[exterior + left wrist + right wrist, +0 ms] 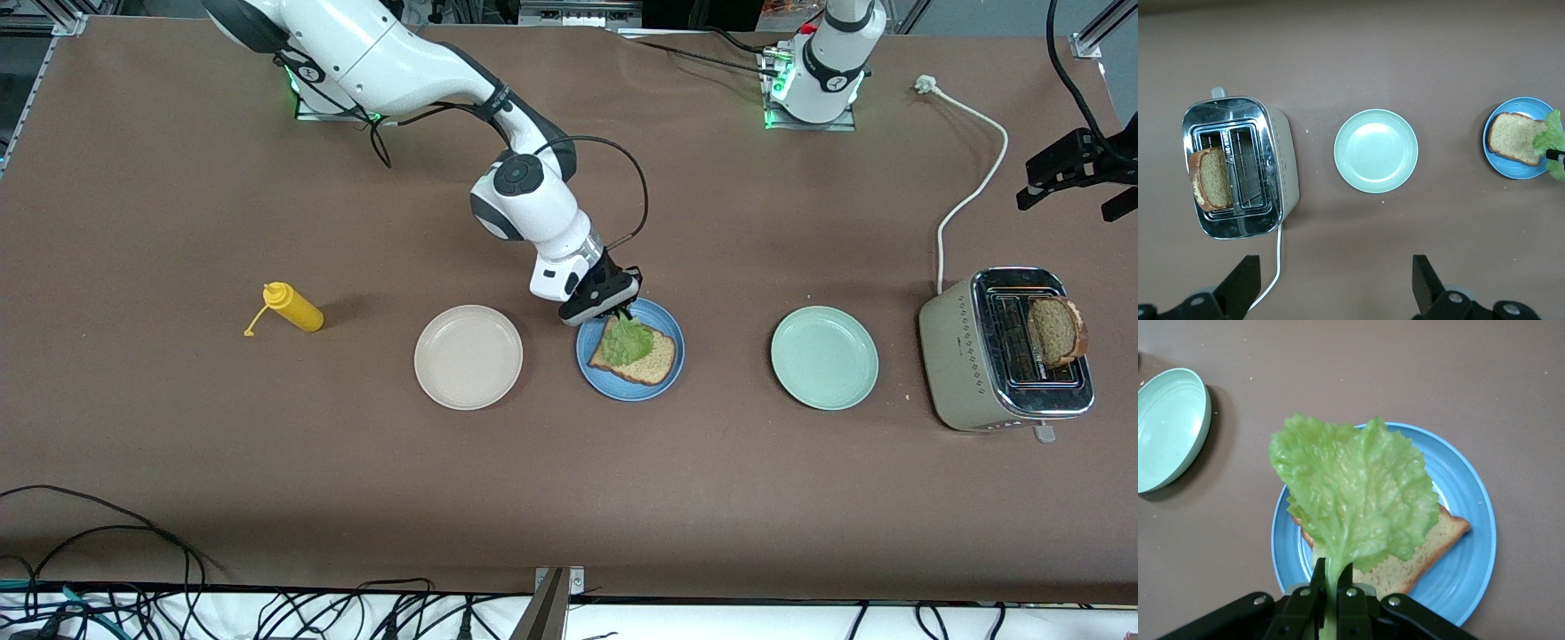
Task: Make sandwich in blue plate with both arms
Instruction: 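Carry the lettuce leaf with the right gripper over the blue plate, then lower the lettuce onto the bread and open the right gripper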
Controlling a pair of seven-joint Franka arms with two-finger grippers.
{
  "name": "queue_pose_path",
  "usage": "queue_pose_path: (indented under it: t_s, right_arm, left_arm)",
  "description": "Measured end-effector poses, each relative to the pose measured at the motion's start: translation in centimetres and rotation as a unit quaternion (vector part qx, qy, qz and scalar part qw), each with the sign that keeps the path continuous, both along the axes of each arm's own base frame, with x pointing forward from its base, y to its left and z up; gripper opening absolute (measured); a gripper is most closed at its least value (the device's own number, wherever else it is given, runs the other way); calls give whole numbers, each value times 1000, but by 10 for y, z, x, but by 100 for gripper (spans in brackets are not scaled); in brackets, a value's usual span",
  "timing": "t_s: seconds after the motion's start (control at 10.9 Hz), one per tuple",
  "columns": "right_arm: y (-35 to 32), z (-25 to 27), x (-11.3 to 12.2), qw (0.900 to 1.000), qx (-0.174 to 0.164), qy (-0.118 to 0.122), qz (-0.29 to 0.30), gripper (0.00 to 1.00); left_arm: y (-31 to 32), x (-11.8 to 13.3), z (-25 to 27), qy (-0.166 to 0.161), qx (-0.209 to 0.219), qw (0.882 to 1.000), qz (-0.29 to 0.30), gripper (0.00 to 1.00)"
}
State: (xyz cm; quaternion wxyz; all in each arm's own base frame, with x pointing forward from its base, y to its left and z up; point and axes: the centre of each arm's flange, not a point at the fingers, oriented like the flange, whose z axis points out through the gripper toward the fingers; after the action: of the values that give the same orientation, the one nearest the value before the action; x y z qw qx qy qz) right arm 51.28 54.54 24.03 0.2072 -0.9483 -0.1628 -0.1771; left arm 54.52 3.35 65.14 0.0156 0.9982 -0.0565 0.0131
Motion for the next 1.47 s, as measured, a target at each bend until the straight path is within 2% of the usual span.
queue_pose_path:
  t_s: [0.28, 0.64, 0.73, 1.28, 1.38, 1.47]
  right_arm:
    - [1, -4, 13, 1000, 8, -6, -8, 9]
    - [4, -11, 16, 1000, 10, -4, -10, 7]
    - [4, -11, 16, 1000, 10, -5, -10, 14]
    - [3, -10, 18, 1000, 13, -9, -11, 91]
    - [3, -9, 18, 1000, 14, -11, -10, 100]
    - [3, -7, 20, 1000, 15, -13, -12, 100]
  left_arm:
    - [0, 0, 0, 0, 0, 1000, 0, 100]
    - [0, 0, 0, 0, 0, 1000, 0, 100]
    - [0, 0, 0, 0, 0, 1000, 0, 100]
    - [1, 0, 0, 0, 0, 1000, 1, 100]
    - [2, 0, 0, 0, 0, 1000, 2, 100]
    - [2, 0, 0, 0, 0, 1000, 2, 100]
